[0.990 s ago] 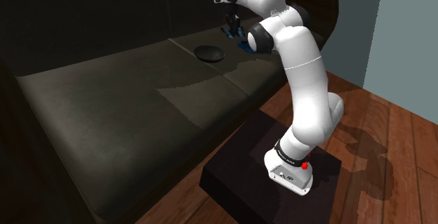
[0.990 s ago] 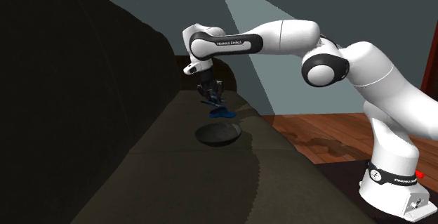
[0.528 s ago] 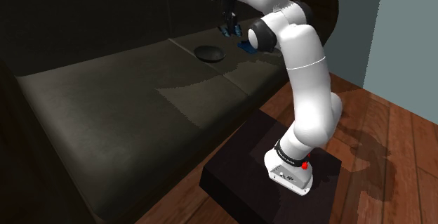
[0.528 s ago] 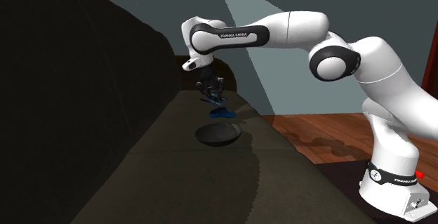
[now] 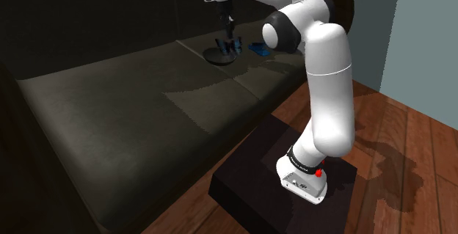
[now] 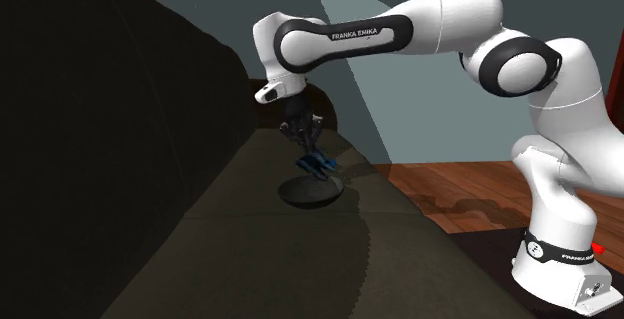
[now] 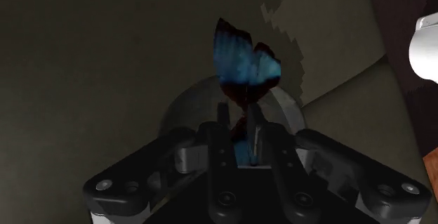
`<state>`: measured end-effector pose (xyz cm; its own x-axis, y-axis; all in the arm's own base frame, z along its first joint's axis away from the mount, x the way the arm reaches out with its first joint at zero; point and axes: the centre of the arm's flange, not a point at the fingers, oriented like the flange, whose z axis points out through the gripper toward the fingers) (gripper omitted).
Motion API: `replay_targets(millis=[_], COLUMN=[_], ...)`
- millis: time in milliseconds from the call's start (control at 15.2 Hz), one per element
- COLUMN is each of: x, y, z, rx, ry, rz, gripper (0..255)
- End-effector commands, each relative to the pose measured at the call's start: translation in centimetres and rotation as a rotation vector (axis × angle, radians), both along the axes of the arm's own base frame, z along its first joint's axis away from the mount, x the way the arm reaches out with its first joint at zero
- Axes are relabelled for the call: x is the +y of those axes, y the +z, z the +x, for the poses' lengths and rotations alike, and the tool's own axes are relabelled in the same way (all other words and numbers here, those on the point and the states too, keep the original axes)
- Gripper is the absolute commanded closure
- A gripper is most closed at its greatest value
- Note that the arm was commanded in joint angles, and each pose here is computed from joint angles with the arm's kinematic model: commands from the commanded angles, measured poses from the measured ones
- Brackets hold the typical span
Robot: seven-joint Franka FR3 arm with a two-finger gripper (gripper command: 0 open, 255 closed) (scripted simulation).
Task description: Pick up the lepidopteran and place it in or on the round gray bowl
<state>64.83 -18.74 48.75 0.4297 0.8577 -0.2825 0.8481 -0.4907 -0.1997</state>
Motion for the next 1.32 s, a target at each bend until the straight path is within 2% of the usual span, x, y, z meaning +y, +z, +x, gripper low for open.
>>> replay_targets(millis=[0,132,198,264,594,660,1122,1254], x=[2.9,5.6,4.0,4.0,5.5,5.5,4.3,4.3], y=[0.3,0.3,0.7,0.7,-6.4,-6.9,-10.4,-10.4], z=[0.1,0.2,-0.1,-0.1,-0.5,-0.6,-1.8,-1.8], rx=[0.0,0.0,0.0,0.0,0.047,0.05,0.05,0.05], ry=[-0.001,-0.001,0.0,0.0,0.15,0.16,0.16,0.16], rz=[0.0,0.0,0.0,0.0,-0.099,-0.105,-0.105,-0.105], gripper=[255,255,255,0,0,0,0,0])
